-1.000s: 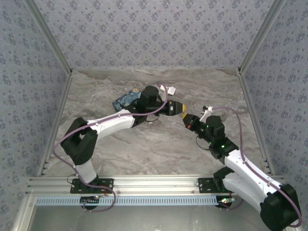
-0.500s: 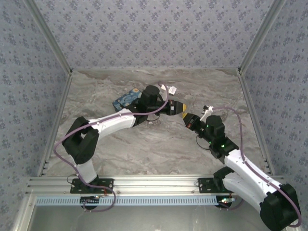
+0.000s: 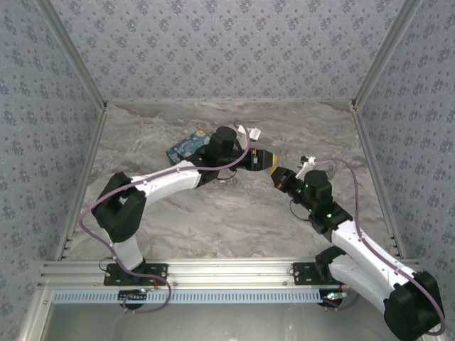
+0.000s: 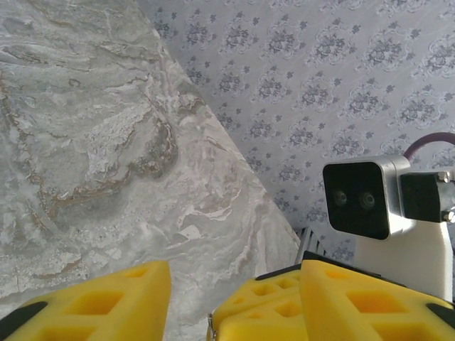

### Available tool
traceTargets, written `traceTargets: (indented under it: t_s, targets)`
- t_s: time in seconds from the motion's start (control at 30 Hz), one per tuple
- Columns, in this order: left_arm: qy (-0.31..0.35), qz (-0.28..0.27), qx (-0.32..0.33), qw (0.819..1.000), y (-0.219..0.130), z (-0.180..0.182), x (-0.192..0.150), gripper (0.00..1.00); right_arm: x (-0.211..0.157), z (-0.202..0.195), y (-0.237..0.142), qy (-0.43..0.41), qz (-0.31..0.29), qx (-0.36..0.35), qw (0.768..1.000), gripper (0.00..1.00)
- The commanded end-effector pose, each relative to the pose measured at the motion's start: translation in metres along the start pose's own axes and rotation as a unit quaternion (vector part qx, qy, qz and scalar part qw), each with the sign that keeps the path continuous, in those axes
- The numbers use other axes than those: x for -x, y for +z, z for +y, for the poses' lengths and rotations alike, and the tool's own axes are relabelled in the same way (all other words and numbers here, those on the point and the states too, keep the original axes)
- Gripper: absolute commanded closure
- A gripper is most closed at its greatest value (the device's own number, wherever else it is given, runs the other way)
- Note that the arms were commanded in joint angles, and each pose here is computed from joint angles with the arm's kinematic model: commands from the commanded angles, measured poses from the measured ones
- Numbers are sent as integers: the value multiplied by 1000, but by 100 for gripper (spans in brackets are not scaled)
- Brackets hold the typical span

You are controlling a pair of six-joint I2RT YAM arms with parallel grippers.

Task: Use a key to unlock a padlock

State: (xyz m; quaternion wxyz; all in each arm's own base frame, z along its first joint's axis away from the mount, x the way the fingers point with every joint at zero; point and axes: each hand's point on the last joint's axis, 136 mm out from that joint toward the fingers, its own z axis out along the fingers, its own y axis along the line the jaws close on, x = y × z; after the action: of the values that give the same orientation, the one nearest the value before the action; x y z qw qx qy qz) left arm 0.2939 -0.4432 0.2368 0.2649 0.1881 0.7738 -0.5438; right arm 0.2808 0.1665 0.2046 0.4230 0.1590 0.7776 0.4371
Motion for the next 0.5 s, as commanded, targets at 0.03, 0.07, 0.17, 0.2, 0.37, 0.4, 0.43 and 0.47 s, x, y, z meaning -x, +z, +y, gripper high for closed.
traceTargets:
  t_s: [0.03, 0.07, 0.17, 0.2, 0.37, 0.4, 0.43, 0.47]
  targets:
    - [11, -8, 1, 1000, 0, -6, 3, 47, 11, 9, -1, 6, -17, 7, 1000, 100]
    - [12, -6, -2, 1000, 0, -7, 2, 47, 11, 8, -2, 6, -18, 7, 1000, 100]
    - [11, 0, -12, 1000, 2, -10, 1, 49, 14, 10, -2, 9, -23, 11, 1000, 100]
    - [10, 1, -14, 1000, 2, -9, 0, 49, 14, 12, -2, 10, -23, 13, 1000, 100]
    - [4, 9, -21, 1000, 5, -9, -4, 54, 19, 16, -2, 11, -31, 18, 999, 100]
    - [3, 9, -22, 1000, 6, -10, -4, 56, 20, 17, -2, 11, -32, 19, 999, 100]
    - [2, 10, -25, 1000, 6, -10, -4, 57, 21, 17, -2, 13, -33, 20, 999, 100]
    - [1, 10, -26, 1000, 6, -10, -4, 58, 21, 18, -1, 14, -33, 21, 999, 100]
